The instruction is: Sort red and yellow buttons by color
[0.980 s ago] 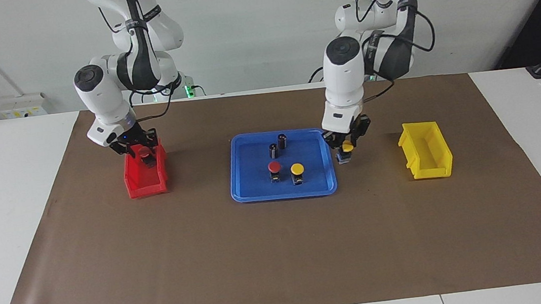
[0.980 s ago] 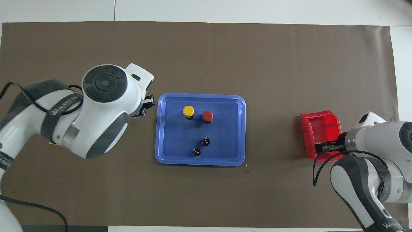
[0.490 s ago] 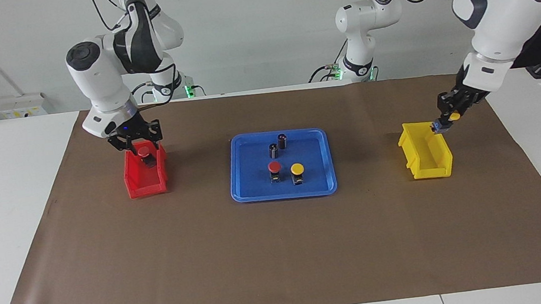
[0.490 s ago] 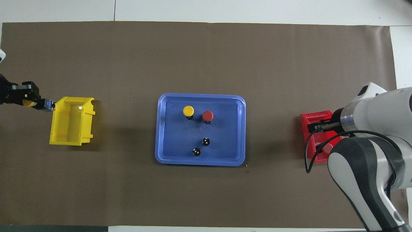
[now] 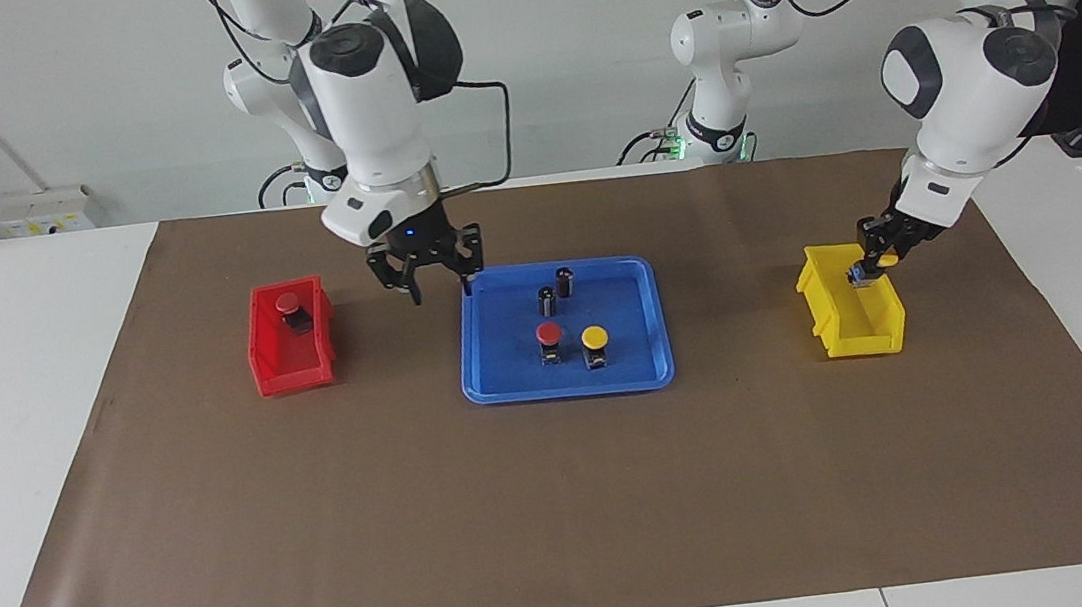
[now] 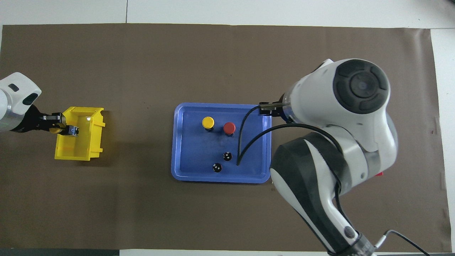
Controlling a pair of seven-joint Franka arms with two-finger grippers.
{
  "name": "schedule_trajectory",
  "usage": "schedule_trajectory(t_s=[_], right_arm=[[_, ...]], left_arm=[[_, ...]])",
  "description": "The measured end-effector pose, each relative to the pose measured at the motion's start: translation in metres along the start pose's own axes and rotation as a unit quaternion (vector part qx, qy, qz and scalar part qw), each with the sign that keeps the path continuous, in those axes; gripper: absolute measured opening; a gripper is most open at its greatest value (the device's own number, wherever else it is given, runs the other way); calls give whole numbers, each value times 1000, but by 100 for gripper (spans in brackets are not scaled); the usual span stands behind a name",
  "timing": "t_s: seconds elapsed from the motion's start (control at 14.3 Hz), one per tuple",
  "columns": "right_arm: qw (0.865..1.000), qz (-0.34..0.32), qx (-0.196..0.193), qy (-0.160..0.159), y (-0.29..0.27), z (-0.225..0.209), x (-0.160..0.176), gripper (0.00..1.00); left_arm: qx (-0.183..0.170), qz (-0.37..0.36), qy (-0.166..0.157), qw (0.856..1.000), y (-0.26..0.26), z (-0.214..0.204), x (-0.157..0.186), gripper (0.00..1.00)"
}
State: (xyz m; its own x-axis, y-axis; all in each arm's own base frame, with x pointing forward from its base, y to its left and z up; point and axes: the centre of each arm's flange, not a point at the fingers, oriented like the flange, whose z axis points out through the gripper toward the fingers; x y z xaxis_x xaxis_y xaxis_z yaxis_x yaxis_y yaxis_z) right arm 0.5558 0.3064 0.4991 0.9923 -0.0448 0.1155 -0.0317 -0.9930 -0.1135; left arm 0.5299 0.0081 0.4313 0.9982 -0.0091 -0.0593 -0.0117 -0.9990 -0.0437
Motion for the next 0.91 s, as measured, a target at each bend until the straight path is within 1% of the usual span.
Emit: schedule_trajectory(t_s=[0.14,0.28,0.35,0.63,0.91], right_arm=[[1000,6,7,3,-32,39,0,72],[1000,-2,-5,5,-48,72,-4,72],[1000,-6,-13,5,-53,83,-6,74],[1000,-23,-20,1,-71,114,-19,77],[999,-24,-28,-6,-65,132,-24,77]], left_arm=[[0,3,-1,1000,1,16,-5,42],[-1,5,-4,1000,1,30,-10,42],[-1,4,-6,1000,0,36,-12,42],[-2,7,-7,1000,-6,53,-18,42],[-2,8,4,1000,-5,59,-19,42]])
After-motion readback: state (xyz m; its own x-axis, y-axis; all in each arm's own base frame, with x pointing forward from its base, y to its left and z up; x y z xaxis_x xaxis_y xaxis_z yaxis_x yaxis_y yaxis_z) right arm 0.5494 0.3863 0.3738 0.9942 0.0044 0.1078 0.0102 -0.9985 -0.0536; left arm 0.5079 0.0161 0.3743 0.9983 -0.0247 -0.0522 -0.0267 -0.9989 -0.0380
